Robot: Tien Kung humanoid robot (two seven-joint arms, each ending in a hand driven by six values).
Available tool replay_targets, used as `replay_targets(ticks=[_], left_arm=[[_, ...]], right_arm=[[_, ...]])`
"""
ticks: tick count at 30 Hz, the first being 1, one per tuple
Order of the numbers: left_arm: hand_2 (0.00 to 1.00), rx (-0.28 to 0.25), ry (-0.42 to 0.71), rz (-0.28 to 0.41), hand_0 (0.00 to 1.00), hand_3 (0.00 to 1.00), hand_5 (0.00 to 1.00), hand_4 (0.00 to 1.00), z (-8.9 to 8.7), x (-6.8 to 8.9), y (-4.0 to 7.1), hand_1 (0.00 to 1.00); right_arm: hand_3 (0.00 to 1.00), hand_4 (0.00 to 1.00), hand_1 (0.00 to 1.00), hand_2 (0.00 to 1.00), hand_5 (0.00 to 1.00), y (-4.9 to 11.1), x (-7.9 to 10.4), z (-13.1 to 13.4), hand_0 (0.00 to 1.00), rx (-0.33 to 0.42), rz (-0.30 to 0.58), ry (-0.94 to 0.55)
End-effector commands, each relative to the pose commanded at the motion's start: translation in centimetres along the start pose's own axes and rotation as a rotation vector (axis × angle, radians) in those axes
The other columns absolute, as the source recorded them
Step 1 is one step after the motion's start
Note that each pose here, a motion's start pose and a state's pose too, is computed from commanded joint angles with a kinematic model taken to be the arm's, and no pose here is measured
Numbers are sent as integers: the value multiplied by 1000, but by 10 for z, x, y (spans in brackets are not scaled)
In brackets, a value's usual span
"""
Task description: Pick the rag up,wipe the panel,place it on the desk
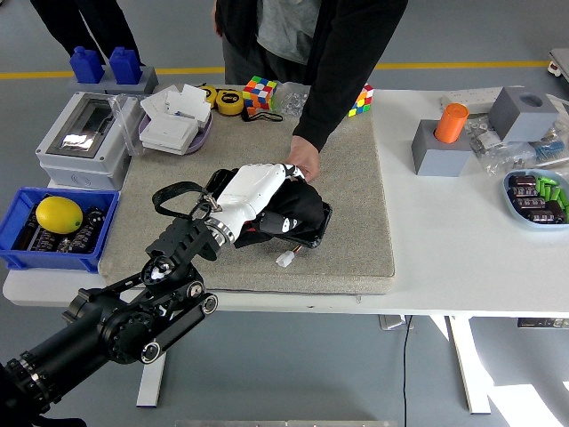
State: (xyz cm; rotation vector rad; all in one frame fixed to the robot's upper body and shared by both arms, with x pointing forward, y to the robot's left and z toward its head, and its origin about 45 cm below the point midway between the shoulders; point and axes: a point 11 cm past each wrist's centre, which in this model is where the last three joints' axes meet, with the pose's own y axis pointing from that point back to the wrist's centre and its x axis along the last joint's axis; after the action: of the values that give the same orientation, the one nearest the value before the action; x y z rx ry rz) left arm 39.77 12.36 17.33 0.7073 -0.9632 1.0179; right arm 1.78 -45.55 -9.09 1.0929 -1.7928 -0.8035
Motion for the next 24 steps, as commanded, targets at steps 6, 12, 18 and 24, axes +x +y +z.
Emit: replay_targets(ticks=[6, 12, 18, 24], left_arm=[[442, 74, -14, 35, 245, 559, 2, 731, -30, 15, -2, 330], [441, 146, -11, 103, 245, 558, 2, 731, -59, 40, 0, 328], [442, 219, -16, 135, 244, 558, 2, 731, -88, 56, 3, 328], [441, 258, -14, 139, 244, 558, 2, 731, -103, 58, 7, 326]], right_arm=[[532, 906, 604, 541, 364, 0, -1, -1, 591, 3, -1, -2], [532, 906, 604, 541, 363, 0, -1, 0, 591, 3, 1, -5], [532, 906, 604, 541, 363, 0, -1, 0, 591, 2, 2, -11], [533, 906, 604, 541, 364, 0, -2, 0, 591, 3, 1, -12]])
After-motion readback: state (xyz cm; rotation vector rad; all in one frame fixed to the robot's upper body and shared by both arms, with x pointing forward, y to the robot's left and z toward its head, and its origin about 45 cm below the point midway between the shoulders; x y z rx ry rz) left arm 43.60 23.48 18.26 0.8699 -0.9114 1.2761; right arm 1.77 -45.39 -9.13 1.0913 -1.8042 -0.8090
